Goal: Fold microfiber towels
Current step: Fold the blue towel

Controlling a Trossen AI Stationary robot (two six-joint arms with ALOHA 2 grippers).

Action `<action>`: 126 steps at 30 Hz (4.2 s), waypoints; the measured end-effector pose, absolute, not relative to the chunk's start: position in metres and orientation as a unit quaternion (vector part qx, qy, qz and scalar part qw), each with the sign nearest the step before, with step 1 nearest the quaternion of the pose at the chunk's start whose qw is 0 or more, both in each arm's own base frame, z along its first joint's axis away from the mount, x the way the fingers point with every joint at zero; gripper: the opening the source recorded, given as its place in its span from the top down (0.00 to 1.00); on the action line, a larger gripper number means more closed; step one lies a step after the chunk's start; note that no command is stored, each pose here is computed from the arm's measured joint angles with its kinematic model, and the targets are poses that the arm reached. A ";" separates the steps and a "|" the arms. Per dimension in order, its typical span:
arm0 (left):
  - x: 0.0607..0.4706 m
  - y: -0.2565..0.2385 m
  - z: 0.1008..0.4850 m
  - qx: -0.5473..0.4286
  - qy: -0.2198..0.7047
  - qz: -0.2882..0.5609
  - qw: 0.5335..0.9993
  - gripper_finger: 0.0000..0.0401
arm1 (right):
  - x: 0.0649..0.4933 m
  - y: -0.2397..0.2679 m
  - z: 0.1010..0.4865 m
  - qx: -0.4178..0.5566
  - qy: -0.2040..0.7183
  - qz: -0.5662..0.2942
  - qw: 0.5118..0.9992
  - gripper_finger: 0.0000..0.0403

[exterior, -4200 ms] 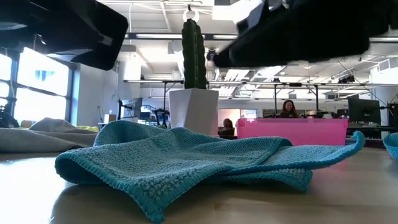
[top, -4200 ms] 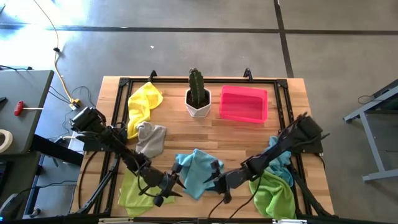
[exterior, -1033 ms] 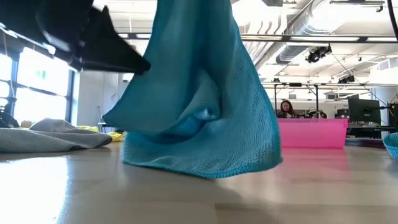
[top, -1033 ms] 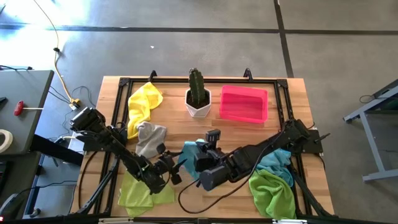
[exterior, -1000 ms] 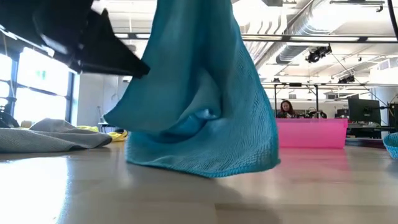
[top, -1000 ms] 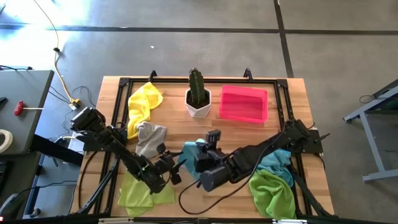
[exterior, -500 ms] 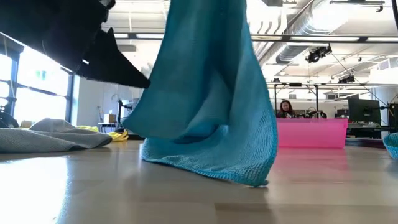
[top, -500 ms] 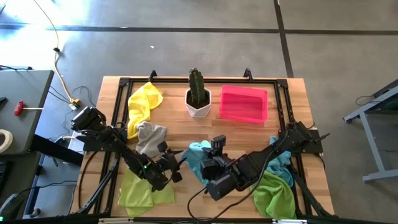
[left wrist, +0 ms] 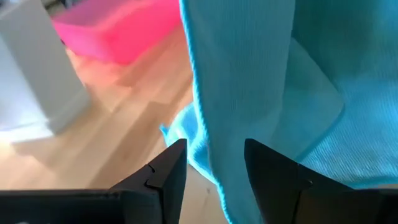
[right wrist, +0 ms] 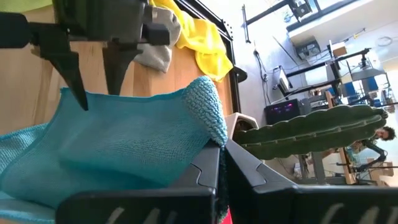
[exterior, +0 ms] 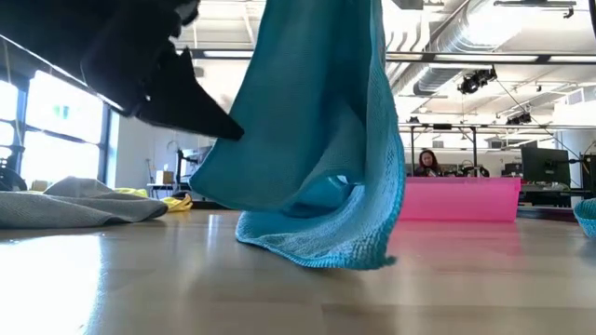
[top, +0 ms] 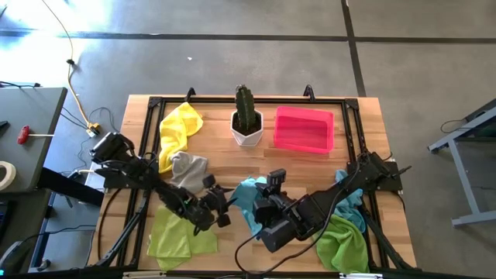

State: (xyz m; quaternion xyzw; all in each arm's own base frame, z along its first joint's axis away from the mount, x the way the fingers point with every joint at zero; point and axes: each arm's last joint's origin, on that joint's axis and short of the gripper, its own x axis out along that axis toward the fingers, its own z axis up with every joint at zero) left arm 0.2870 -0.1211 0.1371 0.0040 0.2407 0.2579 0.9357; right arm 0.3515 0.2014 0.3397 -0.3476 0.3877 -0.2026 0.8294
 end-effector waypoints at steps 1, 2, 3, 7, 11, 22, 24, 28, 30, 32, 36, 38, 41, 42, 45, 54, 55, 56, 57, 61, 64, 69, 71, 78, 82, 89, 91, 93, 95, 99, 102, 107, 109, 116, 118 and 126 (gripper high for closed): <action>0.288 -0.120 0.135 -0.002 0.245 0.256 0.935 0.62 | 0.351 0.202 0.340 -0.348 0.388 -0.202 0.829 1.00; 0.289 -0.118 0.133 -0.007 0.251 0.252 0.934 0.62 | 0.351 0.202 0.340 -0.351 0.388 -0.200 0.828 1.00; 0.290 -0.117 0.130 -0.013 0.258 0.249 0.934 0.62 | 0.351 0.203 0.340 -0.353 0.388 -0.199 0.828 1.00; 0.294 -0.112 0.121 -0.023 0.277 0.242 0.930 0.67 | 0.350 0.205 0.340 -0.359 0.386 -0.198 0.826 1.00; 0.295 -0.110 0.118 -0.024 0.283 0.240 0.928 0.80 | 0.349 0.205 0.340 -0.358 0.387 -0.198 0.826 1.00; 0.294 -0.117 0.135 -0.011 0.288 0.164 0.943 0.99 | 0.338 0.199 0.331 -0.286 0.406 -0.245 0.833 1.00; 0.293 -0.119 0.139 -0.004 0.296 0.134 0.946 0.99 | 0.336 0.201 0.322 -0.279 0.409 -0.254 0.831 1.00; 0.291 -0.123 0.149 0.002 0.309 0.056 0.949 0.99 | 0.332 0.208 0.290 -0.271 0.412 -0.265 0.829 1.00; 0.291 -0.125 0.153 -0.004 0.311 0.018 0.950 1.00 | 0.330 0.212 0.270 -0.264 0.403 -0.276 0.832 1.00; 0.289 -0.126 0.154 0.001 0.322 -0.008 0.947 1.00 | 0.327 0.215 0.248 -0.253 0.392 -0.284 0.838 1.00; 0.287 -0.122 0.150 -0.017 0.361 -0.052 0.931 1.00 | 0.324 0.219 0.205 -0.211 0.365 -0.290 0.859 1.00; 0.286 -0.119 0.147 -0.049 0.385 -0.063 0.920 1.00 | 0.322 0.221 0.186 -0.184 0.351 -0.286 0.873 1.00; 0.283 -0.115 0.143 -0.080 0.421 -0.056 0.902 1.00 | 0.323 0.222 0.165 -0.142 0.337 -0.267 0.892 1.00; 0.282 -0.114 0.142 -0.085 0.429 -0.050 0.898 1.00 | 0.324 0.223 0.159 -0.127 0.330 -0.259 0.899 1.00; 0.279 -0.112 0.139 -0.089 0.449 -0.039 0.888 1.00 | 0.328 0.225 0.145 -0.085 0.305 -0.228 0.921 1.00; 0.278 -0.111 0.138 -0.135 0.474 -0.064 0.868 1.00 | 0.341 0.214 0.126 0.035 0.253 -0.119 0.959 1.00; 0.277 -0.111 0.138 -0.139 0.477 -0.068 0.865 1.00 | 0.342 0.212 0.126 0.047 0.254 -0.105 0.960 1.00; 0.277 -0.112 0.138 -0.143 0.479 -0.074 0.863 1.00 | 0.344 0.210 0.126 0.059 0.257 -0.096 0.960 1.00; 0.277 -0.113 0.138 -0.146 0.482 -0.080 0.860 1.00 | 0.346 0.209 0.126 0.074 0.262 -0.089 0.958 1.00; 0.275 -0.117 0.138 -0.157 0.487 -0.090 0.854 1.00 | 0.356 0.201 0.132 0.112 0.296 -0.031 0.948 0.93; 0.273 -0.121 0.138 -0.156 0.489 -0.094 0.853 1.00 | 0.363 0.195 0.147 0.129 0.319 0.022 0.939 0.82; 0.270 -0.128 0.138 -0.160 0.494 -0.107 0.848 1.00 | 0.368 0.191 0.176 0.066 0.353 0.075 0.930 0.64; 0.269 -0.131 0.138 -0.162 0.495 -0.115 0.846 1.00 | 0.370 0.192 0.188 0.023 0.364 0.083 0.927 0.59; 0.275 -0.138 0.146 -0.196 0.457 -0.166 0.851 1.00 | 0.381 0.188 0.201 -0.010 0.327 -0.017 0.945 0.56; 0.281 -0.140 0.152 -0.208 0.424 -0.189 0.861 1.00 | 0.387 0.187 0.203 0.025 0.284 -0.042 0.958 0.56; 0.288 -0.141 0.163 -0.209 0.361 -0.215 0.883 1.00 | 0.395 0.196 0.195 0.036 0.256 -0.014 0.966 0.56; 0.290 -0.142 0.171 -0.203 0.338 -0.228 0.890 1.00 | 0.396 0.197 0.191 0.038 0.258 -0.008 0.965 0.56; 0.291 -0.143 0.180 -0.193 0.323 -0.239 0.895 1.00 | 0.396 0.197 0.189 0.036 0.261 -0.009 0.965 0.56; 0.292 -0.143 0.190 -0.184 0.305 -0.249 0.900 1.00 | 0.397 0.196 0.189 0.035 0.256 -0.015 0.966 0.56; 0.292 -0.143 0.200 -0.176 0.289 -0.260 0.904 1.00 | 0.397 0.196 0.190 0.031 0.251 -0.029 0.967 0.56; 0.292 -0.141 0.202 -0.176 0.285 -0.259 0.906 1.00 | 0.396 0.195 0.189 0.030 0.253 -0.033 0.966 0.56; 0.289 -0.141 0.200 -0.178 0.310 -0.267 0.895 1.00 | 0.389 0.193 0.181 0.000 0.307 -0.049 0.950 0.56; 0.288 -0.141 0.199 -0.178 0.315 -0.268 0.893 1.00 | 0.385 0.193 0.181 -0.017 0.335 -0.068 0.939 0.56; 0.286 -0.139 0.194 -0.173 0.343 -0.250 0.889 1.00 | 0.370 0.190 0.204 -0.075 0.438 -0.142 0.884 0.56; 0.287 -0.137 0.194 -0.174 0.342 -0.247 0.890 1.00 | 0.365 0.189 0.214 -0.097 0.454 -0.170 0.869 0.56; 0.287 -0.137 0.194 -0.174 0.343 -0.255 0.887 1.00 | 0.350 0.183 0.243 -0.158 0.458 -0.261 0.835 0.56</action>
